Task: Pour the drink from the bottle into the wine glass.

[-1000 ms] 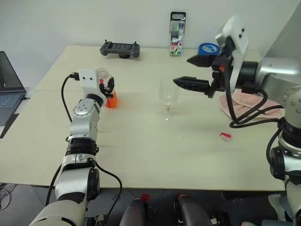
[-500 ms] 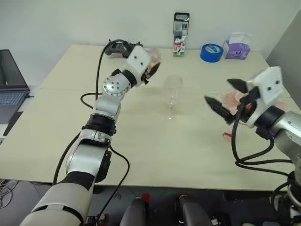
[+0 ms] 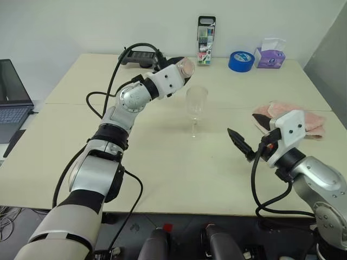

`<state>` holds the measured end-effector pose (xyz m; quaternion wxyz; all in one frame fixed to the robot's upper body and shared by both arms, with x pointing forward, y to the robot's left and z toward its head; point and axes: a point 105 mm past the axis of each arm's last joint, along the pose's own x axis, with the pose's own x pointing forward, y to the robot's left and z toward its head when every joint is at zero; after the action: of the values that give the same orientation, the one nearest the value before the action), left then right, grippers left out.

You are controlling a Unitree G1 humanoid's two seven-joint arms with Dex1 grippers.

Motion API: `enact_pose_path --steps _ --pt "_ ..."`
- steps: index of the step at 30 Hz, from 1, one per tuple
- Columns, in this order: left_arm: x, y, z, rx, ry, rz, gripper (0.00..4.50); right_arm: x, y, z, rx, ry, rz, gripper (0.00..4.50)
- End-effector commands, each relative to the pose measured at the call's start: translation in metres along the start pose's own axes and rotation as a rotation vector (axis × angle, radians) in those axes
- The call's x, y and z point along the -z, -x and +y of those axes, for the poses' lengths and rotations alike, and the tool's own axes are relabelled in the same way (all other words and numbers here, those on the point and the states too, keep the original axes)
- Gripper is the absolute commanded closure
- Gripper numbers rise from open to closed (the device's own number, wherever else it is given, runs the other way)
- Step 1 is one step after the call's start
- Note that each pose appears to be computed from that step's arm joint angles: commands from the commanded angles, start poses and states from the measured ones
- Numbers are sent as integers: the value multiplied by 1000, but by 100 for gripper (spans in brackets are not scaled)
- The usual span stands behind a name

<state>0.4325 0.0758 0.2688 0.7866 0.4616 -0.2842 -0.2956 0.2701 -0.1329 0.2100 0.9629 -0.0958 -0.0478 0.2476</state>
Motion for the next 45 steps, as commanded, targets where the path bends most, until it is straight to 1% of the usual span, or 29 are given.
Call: enact_pose_path --steps 1,8,11,18,24,36,45 --pt "-17 -4 22 -46 -81 -55 239 -10 -1 4 -1 14 -62 0" --pt "-25 -7 17 -15 -229 -79 239 -5 -8 17 -27 -11 -66 0" --pt "-25 -7 12 12 -334 -81 239 -4 -8 19 -32 -13 -63 0" --pt "-25 -8 11 9 -426 -95 239 -5 -10 18 -37 -16 -60 0" --pt "-27 -11 18 -29 -526 -90 239 -6 -10 19 -34 -14 -60 0" --pt "-23 -14 23 -56 -597 -63 239 -7 -12 17 -41 10 -57 0" --pt "-24 -16 28 -62 -639 -56 239 -10 -14 18 -43 12 -79 0"
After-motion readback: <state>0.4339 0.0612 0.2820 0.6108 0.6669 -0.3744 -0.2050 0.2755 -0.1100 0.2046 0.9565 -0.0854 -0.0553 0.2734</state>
